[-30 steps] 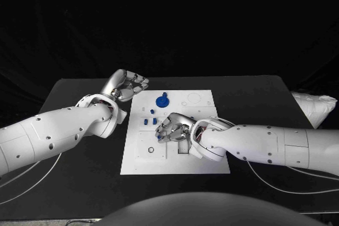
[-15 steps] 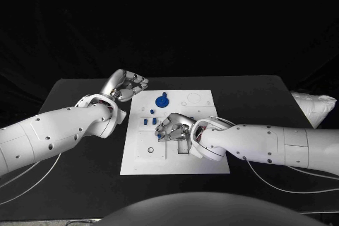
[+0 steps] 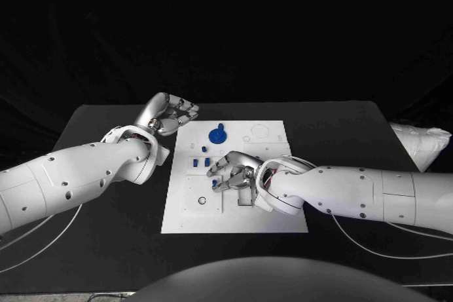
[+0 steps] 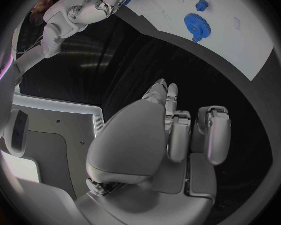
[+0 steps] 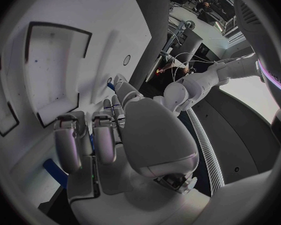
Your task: Assemble the parts on the task board
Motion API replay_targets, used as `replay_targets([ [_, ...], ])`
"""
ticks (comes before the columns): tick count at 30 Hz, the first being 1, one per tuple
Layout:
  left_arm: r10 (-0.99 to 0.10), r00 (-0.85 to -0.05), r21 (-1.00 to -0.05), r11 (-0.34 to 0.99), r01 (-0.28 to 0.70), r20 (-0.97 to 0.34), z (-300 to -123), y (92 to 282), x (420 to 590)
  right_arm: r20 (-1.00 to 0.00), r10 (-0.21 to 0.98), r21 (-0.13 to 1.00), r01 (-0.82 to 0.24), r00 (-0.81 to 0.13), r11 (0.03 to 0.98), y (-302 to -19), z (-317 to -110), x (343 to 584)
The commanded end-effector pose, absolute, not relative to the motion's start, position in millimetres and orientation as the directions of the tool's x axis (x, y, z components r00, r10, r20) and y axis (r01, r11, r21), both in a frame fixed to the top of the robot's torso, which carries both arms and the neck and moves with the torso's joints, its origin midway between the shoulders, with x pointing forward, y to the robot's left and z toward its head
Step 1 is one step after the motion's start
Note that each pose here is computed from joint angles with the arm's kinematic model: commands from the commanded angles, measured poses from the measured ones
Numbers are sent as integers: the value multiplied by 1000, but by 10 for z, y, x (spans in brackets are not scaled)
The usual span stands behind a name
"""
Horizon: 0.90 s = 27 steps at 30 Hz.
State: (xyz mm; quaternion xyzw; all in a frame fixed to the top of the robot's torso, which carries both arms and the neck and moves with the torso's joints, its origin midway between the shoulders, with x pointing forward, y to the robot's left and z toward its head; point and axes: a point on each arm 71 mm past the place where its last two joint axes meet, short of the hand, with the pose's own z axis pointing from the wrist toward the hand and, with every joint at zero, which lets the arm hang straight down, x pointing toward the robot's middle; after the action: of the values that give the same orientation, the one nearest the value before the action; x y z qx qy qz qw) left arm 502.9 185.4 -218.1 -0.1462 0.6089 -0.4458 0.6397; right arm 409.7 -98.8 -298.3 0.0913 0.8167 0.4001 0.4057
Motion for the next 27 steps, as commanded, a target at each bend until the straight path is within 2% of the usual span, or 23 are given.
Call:
replay_targets([
  [1, -745, -149, -728, 556, 401, -650, -2175, 1838, 5026, -552, 465, 743, -154, -692, 652, -977, -3025, 4030],
  [10, -744, -148, -727, 557, 401, -651, -2176, 1840, 5030, -531, 507, 780, -158, -678, 606, -996, -2949, 3997],
  [17, -743, -147, -726, 558, 401, -653, -2178, 1848, 5034, -471, 623, 861, -171, -625, 479, -1092, -2633, 4063],
  [21, -743, -146, -725, 559, 402, -653, -2182, 1848, 5038, -481, 641, 864, -197, -598, 464, -1149, -2470, 4121],
  [27, -742, -146, -724, 559, 404, -654, -2185, 1839, 5043, -482, 652, 866, -207, -585, 455, -1186, -2389, 4154],
])
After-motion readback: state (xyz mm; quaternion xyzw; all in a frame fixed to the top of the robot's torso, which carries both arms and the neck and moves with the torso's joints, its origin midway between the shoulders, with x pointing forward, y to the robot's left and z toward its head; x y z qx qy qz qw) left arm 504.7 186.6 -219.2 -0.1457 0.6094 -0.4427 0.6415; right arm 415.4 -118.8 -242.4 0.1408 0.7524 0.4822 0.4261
